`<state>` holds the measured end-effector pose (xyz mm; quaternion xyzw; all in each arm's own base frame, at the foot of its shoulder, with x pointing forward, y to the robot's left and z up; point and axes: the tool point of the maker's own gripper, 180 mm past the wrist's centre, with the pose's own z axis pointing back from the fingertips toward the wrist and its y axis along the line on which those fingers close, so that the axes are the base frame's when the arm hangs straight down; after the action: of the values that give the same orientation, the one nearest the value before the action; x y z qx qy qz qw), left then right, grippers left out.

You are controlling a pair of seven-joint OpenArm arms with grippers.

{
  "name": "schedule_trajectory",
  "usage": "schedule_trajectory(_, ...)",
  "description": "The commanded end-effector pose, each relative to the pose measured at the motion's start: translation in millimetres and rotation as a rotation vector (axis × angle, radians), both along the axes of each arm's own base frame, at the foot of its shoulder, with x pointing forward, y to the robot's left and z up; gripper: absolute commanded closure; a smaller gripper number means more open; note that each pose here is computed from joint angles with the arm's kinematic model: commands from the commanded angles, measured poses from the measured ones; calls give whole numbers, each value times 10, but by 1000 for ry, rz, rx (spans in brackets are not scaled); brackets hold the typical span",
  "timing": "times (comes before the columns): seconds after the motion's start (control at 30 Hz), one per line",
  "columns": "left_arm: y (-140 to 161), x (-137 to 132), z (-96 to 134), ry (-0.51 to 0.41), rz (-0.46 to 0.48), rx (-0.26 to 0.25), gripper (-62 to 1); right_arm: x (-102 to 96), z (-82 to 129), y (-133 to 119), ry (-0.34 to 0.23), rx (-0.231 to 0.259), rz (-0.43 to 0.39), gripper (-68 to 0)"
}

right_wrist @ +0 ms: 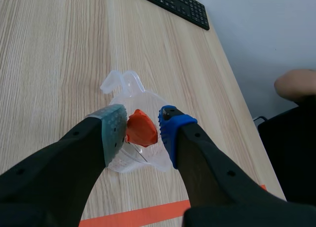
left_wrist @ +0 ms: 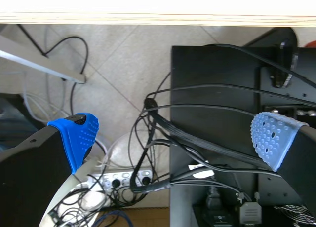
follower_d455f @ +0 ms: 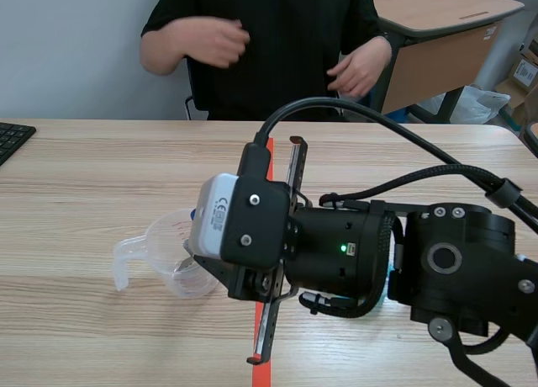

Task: Do the redox reaction experiment.
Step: 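Lift the metal plate out of the left beaker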

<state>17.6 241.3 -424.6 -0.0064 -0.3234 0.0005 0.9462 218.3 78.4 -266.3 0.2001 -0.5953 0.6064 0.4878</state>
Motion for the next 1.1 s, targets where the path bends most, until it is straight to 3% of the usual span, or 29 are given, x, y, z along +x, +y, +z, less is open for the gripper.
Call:
schedule_trajectory(0.0, -31, 7, 31, -12, 2, -8, -578, 77, 136, -13, -43, 28, -11, -121)
schedule_trajectory(0.2, -31, 1, 26, -8, 2, -8, -316, 161, 209, -38, -80, 54, -53, -14)
schedule_trajectory(0.37, -31, -2, 23, -6, 2, -8, -142, 148, 269, -29, -90, 82, -39, -15)
schedule_trajectory(0.5, -31, -5, 23, -5, 2, -8, -45, 132, 331, -13, -89, 109, -32, -15)
schedule_trajectory(0.9, -27, 0, 26, -8, 12, -13, -45, 245, 729, -52, -63, 214, -91, -15)
schedule_trajectory(1.07, -26, 0, 26, -8, 12, -12, -45, 264, 887, -74, -38, 237, -97, -15)
